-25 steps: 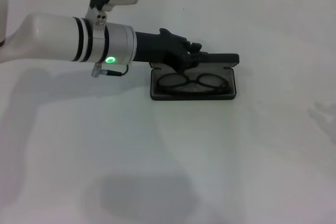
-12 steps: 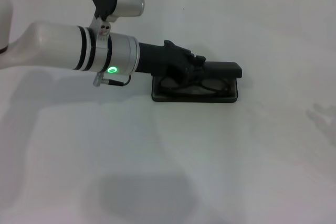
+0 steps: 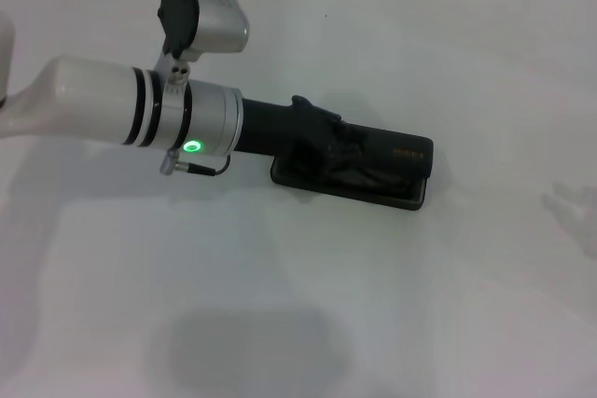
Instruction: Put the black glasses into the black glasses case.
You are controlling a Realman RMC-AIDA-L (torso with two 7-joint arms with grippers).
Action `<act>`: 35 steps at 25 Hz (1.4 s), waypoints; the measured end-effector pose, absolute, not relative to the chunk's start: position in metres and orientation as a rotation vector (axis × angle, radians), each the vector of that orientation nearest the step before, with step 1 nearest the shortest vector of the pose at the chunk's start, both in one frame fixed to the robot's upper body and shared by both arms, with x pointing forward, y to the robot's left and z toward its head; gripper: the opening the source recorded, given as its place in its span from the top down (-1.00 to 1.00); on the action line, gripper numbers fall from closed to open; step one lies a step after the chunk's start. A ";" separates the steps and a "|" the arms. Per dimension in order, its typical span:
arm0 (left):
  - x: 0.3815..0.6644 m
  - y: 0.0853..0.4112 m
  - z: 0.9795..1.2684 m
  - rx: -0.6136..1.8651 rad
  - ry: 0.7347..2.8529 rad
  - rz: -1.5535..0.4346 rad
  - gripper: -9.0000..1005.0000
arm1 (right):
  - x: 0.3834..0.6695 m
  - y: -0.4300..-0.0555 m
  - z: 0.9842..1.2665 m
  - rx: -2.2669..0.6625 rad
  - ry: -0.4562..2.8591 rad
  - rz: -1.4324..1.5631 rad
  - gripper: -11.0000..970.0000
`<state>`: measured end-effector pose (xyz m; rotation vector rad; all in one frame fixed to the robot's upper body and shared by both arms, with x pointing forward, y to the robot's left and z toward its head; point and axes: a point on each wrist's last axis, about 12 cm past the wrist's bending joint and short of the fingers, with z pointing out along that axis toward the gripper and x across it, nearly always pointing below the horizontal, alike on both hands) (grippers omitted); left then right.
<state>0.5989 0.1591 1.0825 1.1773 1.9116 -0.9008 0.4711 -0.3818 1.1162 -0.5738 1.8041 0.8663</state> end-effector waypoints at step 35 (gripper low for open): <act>0.523 0.276 1.158 1.028 1.339 -1.228 -0.18 | 0.511 -0.267 1.144 -1.042 1.239 1.332 -0.26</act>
